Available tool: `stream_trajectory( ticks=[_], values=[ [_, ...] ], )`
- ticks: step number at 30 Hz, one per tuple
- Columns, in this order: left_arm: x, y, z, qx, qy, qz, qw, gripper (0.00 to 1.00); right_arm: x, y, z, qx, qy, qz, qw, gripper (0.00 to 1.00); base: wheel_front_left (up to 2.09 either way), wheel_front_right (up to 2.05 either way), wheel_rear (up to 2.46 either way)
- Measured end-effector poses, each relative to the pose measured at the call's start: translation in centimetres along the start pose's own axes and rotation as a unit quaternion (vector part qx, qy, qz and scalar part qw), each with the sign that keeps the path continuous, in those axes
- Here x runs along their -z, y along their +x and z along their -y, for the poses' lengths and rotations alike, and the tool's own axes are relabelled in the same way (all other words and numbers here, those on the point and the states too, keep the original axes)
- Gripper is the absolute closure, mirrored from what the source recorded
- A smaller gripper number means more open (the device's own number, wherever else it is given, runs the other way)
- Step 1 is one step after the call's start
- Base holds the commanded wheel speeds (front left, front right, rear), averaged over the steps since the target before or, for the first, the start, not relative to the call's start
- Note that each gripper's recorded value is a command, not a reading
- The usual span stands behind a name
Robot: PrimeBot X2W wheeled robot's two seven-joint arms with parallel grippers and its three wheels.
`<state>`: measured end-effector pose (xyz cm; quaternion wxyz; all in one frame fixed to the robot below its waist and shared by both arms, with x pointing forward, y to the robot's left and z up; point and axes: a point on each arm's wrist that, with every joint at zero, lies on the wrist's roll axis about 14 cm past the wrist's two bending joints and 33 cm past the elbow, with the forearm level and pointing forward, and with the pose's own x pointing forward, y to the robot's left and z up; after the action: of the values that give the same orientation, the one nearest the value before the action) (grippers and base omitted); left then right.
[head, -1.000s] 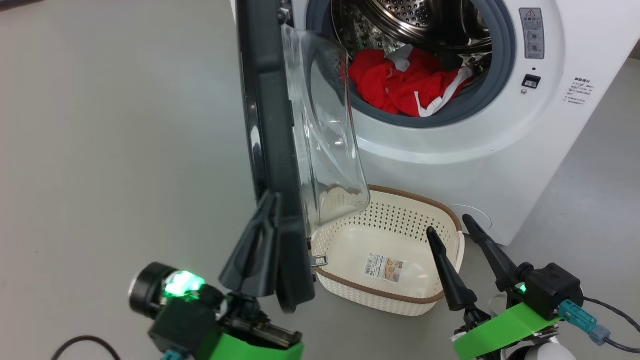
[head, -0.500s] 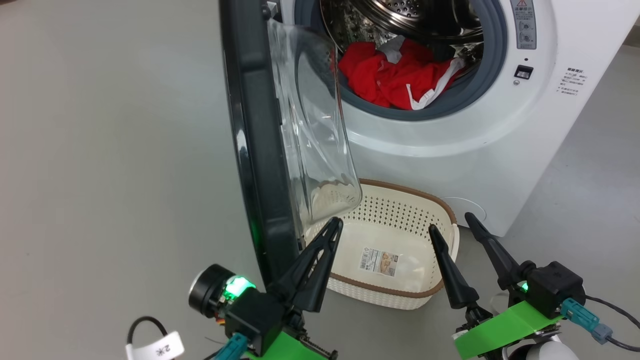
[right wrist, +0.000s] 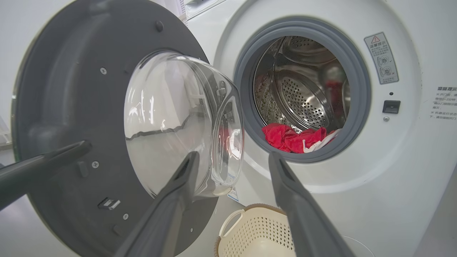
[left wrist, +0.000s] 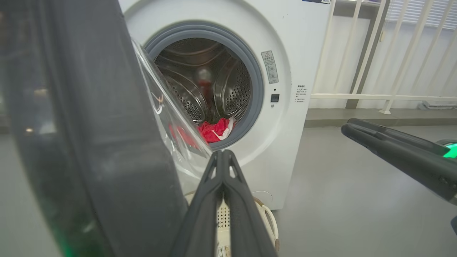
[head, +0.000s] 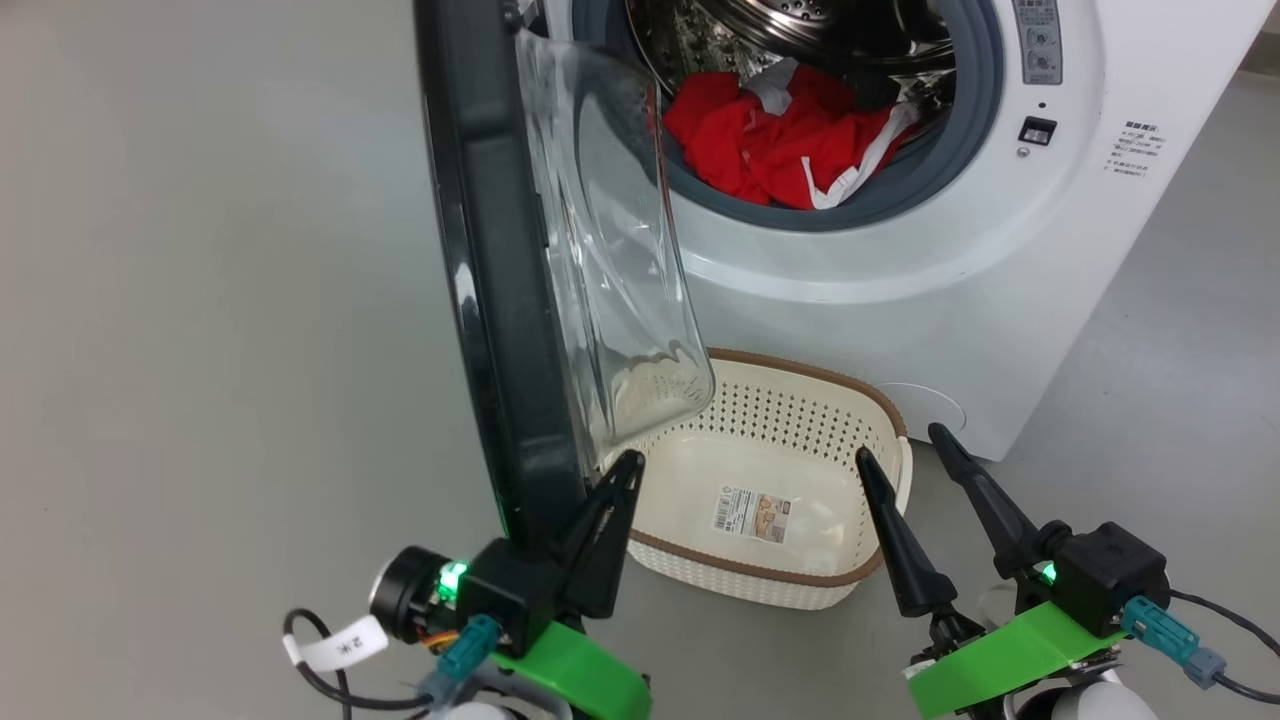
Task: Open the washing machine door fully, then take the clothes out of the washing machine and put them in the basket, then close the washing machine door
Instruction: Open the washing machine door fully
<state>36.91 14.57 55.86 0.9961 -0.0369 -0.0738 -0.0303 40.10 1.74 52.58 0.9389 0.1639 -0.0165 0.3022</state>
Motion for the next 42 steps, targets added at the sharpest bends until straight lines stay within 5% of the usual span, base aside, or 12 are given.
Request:
stream_trajectory(
  ticks=[16,42],
  values=[
    [-0.9,-0.1,-2.8,-0.054,-0.004,0.012,0.998,1.0,0.4,0.5,-0.8,-0.013,0.003,-0.007,1.0,0.0,0.0,0.0,0.0],
    [-0.5,-4.4,-13.0,-0.22,0.026,-0.017,0.975,1.0,1.0,1.5,-2.7,-0.046,0.01,-0.017,0.999,0.0,0.0,0.0,0.0]
  ],
)
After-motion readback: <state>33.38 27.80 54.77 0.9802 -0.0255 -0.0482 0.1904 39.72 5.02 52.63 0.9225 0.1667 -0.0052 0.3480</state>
